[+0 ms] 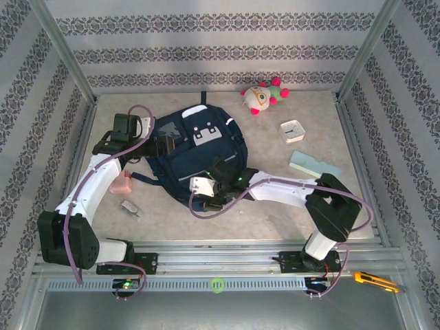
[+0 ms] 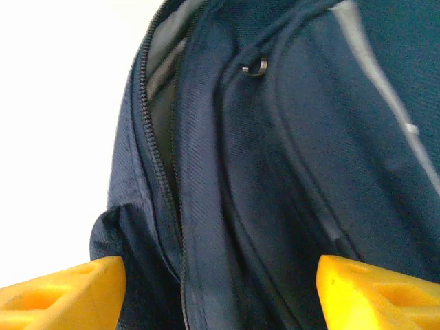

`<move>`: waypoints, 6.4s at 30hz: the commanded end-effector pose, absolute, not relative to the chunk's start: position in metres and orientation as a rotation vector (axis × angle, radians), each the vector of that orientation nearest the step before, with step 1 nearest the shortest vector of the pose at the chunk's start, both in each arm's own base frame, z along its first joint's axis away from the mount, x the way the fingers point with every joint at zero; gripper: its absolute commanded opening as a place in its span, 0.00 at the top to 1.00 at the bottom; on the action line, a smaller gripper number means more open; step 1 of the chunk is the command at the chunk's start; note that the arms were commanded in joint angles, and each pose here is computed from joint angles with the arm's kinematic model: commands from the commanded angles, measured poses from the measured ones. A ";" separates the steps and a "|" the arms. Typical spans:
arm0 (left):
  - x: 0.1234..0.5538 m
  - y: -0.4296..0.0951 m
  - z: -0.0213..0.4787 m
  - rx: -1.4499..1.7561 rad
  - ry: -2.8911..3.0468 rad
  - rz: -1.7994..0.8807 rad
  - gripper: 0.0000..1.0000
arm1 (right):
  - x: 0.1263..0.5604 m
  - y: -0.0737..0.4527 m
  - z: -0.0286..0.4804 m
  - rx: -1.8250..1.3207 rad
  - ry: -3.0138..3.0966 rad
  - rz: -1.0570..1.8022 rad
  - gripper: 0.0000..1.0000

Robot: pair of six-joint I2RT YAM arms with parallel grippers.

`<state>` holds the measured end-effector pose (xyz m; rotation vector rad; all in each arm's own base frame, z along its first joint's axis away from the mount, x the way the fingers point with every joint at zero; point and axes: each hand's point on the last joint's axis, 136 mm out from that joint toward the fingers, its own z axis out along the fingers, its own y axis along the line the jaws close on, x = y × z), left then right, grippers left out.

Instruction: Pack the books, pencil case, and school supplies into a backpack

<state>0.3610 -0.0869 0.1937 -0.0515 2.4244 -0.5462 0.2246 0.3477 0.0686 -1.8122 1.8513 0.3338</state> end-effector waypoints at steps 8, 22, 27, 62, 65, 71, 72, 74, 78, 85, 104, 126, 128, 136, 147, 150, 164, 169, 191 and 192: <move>0.357 -0.086 0.192 0.031 2.390 -0.545 0.21 | 0.236 0.363 0.036 -1.840 1.857 0.272 0.55; 0.340 -0.119 0.184 0.599 2.127 -0.578 0.25 | 0.251 0.278 0.170 -1.488 1.788 0.516 1.00; 0.345 -0.133 0.179 0.350 2.045 -0.770 0.27 | 0.270 0.249 0.195 -1.366 1.779 0.536 1.00; 0.367 -0.169 0.085 0.423 1.918 -0.494 0.65 | 0.277 0.232 0.223 -1.288 1.708 0.571 1.00; 0.364 -0.176 0.087 0.461 1.884 -0.534 0.72 | 0.276 0.232 0.223 -1.283 1.710 0.573 1.00; 0.354 -0.181 0.092 0.504 1.879 -0.571 0.96 | 0.278 0.229 0.215 -1.269 1.739 0.557 1.00; 0.352 -0.182 0.092 0.512 1.891 -0.577 0.99 | 0.279 0.228 0.212 -1.264 1.749 0.547 1.00; 0.345 -0.185 0.093 0.540 1.899 -0.603 1.00 | 0.281 0.225 0.210 -1.249 1.765 0.528 1.00; 0.331 -0.193 0.096 0.600 1.925 -0.678 1.00 | 0.285 0.223 0.211 -1.215 1.766 0.509 1.00; 0.303 -0.215 0.111 0.701 1.899 -0.897 1.00 | 0.301 0.223 0.214 -1.112 1.781 0.436 1.00; 0.231 -0.284 0.169 1.072 1.793 -1.177 0.95 | 0.315 0.266 0.180 -1.088 1.798 0.424 1.00; 0.227 -0.201 0.171 1.635 1.690 -0.276 0.24 | 0.237 0.246 0.184 -1.635 1.345 0.607 1.00; 0.240 -0.202 0.163 1.642 1.680 -0.224 0.23 | 0.232 0.244 0.182 -1.660 1.334 0.614 1.00; 0.280 -0.230 0.151 1.616 1.584 -0.226 0.25 | 0.219 0.236 0.174 -1.736 1.334 0.625 1.00; 0.275 -0.250 0.131 1.670 1.618 -0.435 0.91 | 0.241 0.225 0.182 -1.603 1.425 0.628 1.00; 0.265 -0.252 0.140 1.605 1.638 -0.507 1.00 | 0.274 0.211 0.177 -1.456 1.580 0.556 1.00; 0.261 -0.275 0.150 1.288 1.772 -0.724 1.00 | 0.289 0.178 0.208 -0.732 2.033 0.645 0.41; 0.252 -0.279 0.143 1.229 1.810 -0.824 1.00 | 0.254 0.179 0.227 -0.399 2.090 0.738 0.44; 0.251 -0.292 0.142 1.143 1.880 -0.972 1.00 | 0.213 0.269 0.160 0.198 2.461 0.694 0.46; 0.251 -0.292 0.142 1.141 1.881 -0.983 1.00 | 0.216 0.270 0.158 0.188 2.465 0.687 0.46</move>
